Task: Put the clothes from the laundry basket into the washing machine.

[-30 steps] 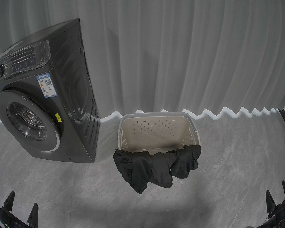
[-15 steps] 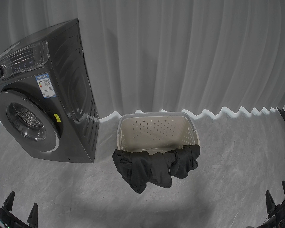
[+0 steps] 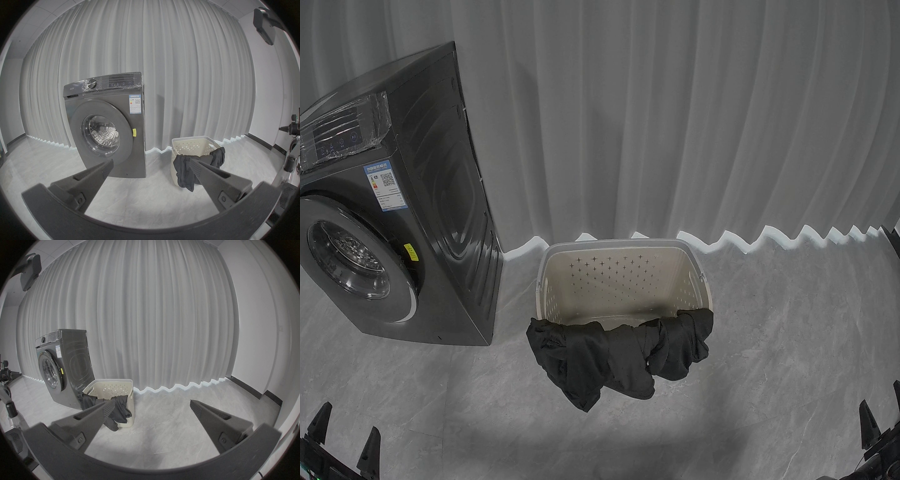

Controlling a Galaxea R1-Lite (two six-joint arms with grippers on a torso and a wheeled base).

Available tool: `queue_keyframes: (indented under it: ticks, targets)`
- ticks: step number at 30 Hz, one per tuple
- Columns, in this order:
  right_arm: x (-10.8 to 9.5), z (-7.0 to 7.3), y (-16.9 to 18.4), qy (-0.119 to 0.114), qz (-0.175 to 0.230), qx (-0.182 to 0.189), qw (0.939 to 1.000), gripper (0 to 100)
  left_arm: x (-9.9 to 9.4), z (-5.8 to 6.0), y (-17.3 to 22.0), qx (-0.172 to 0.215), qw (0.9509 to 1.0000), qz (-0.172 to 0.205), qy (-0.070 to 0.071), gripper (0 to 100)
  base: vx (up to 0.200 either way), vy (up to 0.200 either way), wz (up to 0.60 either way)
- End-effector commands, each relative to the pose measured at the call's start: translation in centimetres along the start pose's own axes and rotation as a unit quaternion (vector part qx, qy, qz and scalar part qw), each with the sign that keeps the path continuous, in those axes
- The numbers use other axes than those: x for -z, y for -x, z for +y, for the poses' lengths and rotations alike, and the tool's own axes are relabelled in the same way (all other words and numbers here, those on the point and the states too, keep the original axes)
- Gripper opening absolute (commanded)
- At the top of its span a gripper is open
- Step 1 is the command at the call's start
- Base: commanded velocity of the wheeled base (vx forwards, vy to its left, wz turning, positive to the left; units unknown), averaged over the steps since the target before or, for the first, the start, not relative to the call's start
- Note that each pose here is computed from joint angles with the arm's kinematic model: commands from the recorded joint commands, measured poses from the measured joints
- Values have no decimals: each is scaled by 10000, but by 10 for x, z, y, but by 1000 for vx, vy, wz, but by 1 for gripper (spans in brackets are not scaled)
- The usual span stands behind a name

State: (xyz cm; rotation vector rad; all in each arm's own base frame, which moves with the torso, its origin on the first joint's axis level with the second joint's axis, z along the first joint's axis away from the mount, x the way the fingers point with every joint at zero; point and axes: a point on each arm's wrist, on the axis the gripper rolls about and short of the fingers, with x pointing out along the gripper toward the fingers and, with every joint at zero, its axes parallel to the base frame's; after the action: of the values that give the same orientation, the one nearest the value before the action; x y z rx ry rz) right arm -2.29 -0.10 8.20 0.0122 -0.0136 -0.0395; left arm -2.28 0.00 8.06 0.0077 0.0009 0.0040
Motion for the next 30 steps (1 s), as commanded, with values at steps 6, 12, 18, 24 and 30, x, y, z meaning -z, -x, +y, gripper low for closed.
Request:
queue_keyframes:
  ticks: [6, 12, 18, 24, 30]
  targets:
    - [5, 0, 0, -2, 6, -6, 10000, 100, 5, 0, 0, -3, 10000, -4, 0, 100, 0, -100, 0]
    - [5, 0, 0, -2, 6, -6, 10000, 100, 5, 0, 0, -3, 10000, -4, 0, 100, 0, 0, 0]
    - [5, 0, 0, -2, 6, -6, 10000, 100, 5, 0, 0, -3, 10000, -4, 0, 100, 0, 0, 0]
    - [5, 0, 0, -2, 6, -6, 10000, 100, 5, 0, 0, -3, 10000, -4, 0, 100, 0, -67, 0]
    - [5, 0, 0, -2, 6, 2, 10000, 100, 5, 0, 0, -3, 10000, -4, 0, 100, 0, -167, 0]
